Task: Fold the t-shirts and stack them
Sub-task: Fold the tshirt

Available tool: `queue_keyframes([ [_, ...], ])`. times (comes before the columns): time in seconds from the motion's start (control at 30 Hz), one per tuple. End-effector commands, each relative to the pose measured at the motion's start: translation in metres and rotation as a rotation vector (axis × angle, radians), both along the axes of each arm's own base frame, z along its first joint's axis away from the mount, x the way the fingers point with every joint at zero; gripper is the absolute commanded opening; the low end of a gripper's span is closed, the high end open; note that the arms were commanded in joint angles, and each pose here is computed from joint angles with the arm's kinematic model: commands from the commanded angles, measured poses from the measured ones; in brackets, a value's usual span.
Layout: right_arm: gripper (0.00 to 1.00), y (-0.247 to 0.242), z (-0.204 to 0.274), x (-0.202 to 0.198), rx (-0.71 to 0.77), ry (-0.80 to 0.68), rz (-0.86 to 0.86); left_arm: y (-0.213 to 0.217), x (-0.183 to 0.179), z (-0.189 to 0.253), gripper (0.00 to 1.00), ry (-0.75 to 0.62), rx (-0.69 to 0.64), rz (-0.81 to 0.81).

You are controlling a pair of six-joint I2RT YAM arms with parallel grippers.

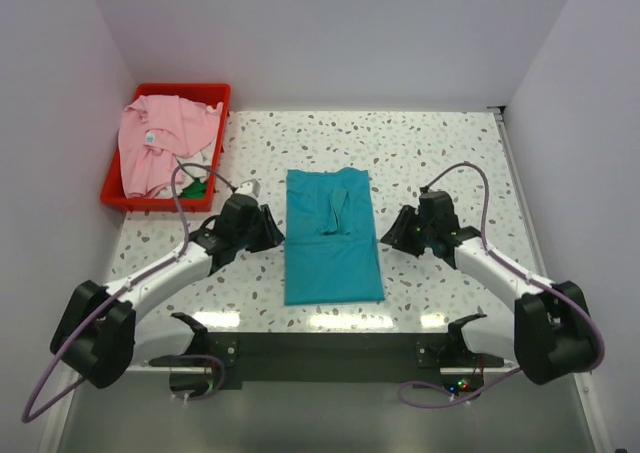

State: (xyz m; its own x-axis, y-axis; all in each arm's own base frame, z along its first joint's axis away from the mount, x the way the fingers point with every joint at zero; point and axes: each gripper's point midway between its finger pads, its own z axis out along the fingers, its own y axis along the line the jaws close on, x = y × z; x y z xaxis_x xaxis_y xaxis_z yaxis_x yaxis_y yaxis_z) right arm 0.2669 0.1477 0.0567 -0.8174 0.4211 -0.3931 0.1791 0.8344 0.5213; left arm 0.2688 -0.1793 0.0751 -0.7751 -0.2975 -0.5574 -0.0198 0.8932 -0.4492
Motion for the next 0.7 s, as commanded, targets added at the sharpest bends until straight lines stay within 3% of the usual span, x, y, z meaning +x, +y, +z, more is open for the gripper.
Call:
queue_keyframes([
  [0.0,0.45,-0.015,-0.012,-0.045,-0.06,0.084,0.032,-0.01,-0.042,-0.008,0.45,0.075,-0.047,-0.091],
  [0.2,0.51,-0.009,-0.018,-0.101,-0.039,0.16,0.117,-0.01,-0.098,-0.028,0.57,0.172,-0.085,-0.131],
  [0.4,0.54,0.001,-0.027,-0.131,-0.011,0.209,0.144,-0.01,-0.12,-0.027,0.58,0.204,-0.151,-0.124],
  [0.67,0.54,0.018,-0.037,-0.137,0.031,0.222,0.143,-0.016,-0.141,-0.047,0.56,0.269,-0.164,-0.162],
])
